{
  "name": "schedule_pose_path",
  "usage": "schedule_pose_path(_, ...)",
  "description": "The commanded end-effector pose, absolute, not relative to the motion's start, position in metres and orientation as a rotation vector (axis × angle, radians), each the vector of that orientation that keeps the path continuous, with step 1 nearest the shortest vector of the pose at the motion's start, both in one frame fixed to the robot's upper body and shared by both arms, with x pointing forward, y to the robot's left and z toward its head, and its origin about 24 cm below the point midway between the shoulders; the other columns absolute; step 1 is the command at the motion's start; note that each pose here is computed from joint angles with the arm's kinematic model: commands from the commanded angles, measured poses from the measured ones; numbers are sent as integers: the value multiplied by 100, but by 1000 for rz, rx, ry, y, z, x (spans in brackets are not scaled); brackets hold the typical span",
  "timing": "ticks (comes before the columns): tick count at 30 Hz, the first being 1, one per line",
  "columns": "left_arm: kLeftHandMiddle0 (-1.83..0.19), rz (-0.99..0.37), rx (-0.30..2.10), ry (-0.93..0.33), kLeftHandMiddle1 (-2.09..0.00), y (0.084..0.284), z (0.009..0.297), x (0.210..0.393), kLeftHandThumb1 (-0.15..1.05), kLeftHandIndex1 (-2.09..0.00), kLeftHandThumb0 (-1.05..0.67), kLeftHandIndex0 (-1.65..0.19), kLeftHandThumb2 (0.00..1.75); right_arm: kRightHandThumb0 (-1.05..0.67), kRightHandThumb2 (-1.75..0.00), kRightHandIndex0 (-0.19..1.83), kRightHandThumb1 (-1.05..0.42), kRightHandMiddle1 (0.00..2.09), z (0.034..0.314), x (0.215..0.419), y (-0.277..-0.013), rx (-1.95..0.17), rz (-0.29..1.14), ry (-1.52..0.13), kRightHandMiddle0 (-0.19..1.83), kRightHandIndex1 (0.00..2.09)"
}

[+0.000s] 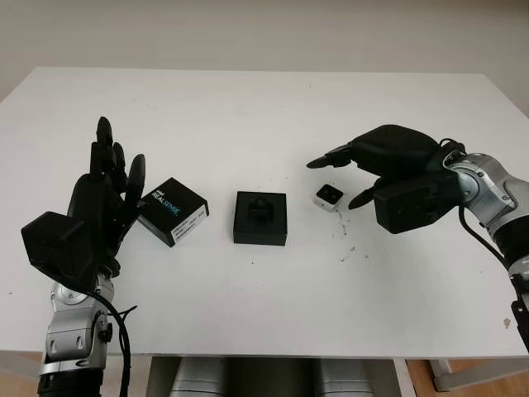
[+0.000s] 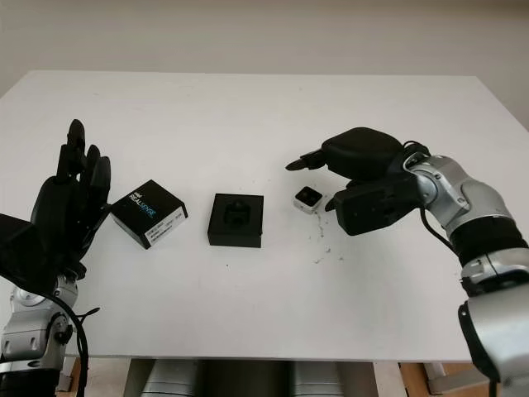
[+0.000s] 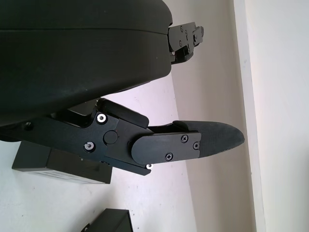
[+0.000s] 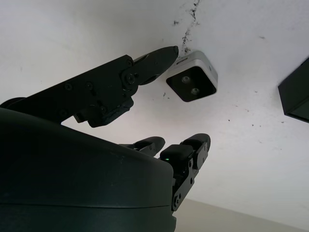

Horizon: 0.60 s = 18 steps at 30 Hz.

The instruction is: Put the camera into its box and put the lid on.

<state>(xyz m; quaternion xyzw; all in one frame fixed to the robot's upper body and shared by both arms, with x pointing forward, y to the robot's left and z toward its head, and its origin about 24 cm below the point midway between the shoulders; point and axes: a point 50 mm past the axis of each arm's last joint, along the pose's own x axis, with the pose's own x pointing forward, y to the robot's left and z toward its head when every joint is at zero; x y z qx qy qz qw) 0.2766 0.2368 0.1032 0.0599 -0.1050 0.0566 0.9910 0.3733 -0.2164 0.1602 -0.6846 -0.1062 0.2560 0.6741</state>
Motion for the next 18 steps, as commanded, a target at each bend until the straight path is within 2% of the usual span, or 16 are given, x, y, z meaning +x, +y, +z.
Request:
schedule_pose_path(1,17,123,125,-232,-6,239,109,275,105,-5,-71,18,48,-30,-5,45,-82,8,167,377,-215,-1542,560,-244,54,8)
schedule_pose_path(18,17,136,145,-228,-5,239,108,274,105,-5,-70,18,51,-28,-6,42,-87,5,154,381,-211,-1545,580,-174,50,5)
